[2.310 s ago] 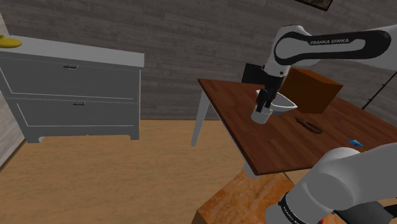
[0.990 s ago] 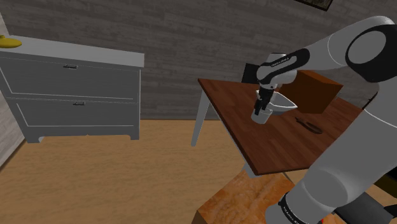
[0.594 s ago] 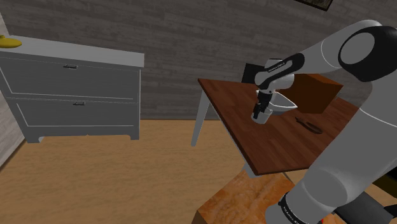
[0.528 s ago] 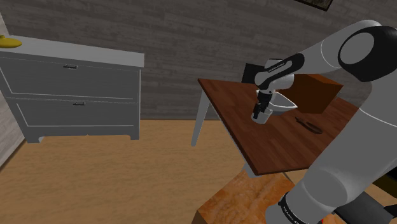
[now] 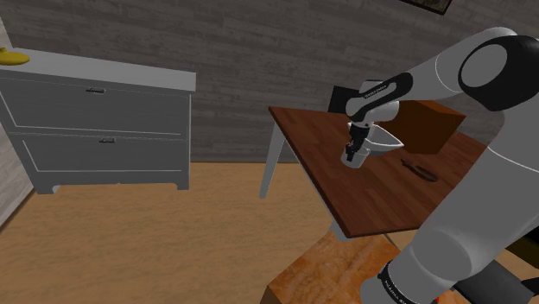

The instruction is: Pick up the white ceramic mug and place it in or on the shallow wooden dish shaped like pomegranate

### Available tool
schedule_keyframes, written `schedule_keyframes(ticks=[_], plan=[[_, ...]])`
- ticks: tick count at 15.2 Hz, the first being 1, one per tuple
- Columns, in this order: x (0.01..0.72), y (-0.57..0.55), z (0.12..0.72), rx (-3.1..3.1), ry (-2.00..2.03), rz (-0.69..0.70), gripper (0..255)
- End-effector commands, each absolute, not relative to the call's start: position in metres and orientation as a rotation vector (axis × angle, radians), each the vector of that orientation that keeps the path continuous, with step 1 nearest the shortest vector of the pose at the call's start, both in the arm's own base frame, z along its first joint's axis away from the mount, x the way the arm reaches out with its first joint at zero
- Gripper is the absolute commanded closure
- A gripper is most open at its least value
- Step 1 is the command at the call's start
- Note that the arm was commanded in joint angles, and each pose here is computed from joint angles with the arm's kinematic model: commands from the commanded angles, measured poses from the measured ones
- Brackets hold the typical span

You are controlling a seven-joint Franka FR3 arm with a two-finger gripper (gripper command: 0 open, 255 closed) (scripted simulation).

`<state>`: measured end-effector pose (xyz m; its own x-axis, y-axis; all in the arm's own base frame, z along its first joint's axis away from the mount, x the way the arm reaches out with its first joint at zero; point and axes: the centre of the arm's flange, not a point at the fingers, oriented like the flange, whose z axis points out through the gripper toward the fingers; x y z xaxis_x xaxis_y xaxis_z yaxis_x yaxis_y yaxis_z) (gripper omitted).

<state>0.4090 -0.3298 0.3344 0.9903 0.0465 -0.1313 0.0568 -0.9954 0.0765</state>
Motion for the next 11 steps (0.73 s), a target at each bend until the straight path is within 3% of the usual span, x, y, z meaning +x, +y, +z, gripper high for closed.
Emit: schedule_keyframes(ticks=[1, 11], plan=[[0.409, -0.330, 0.334, 3.054, 0.079, -0.199, 255], [0.409, -0.330, 0.355, 3.054, 0.079, -0.198, 255]])
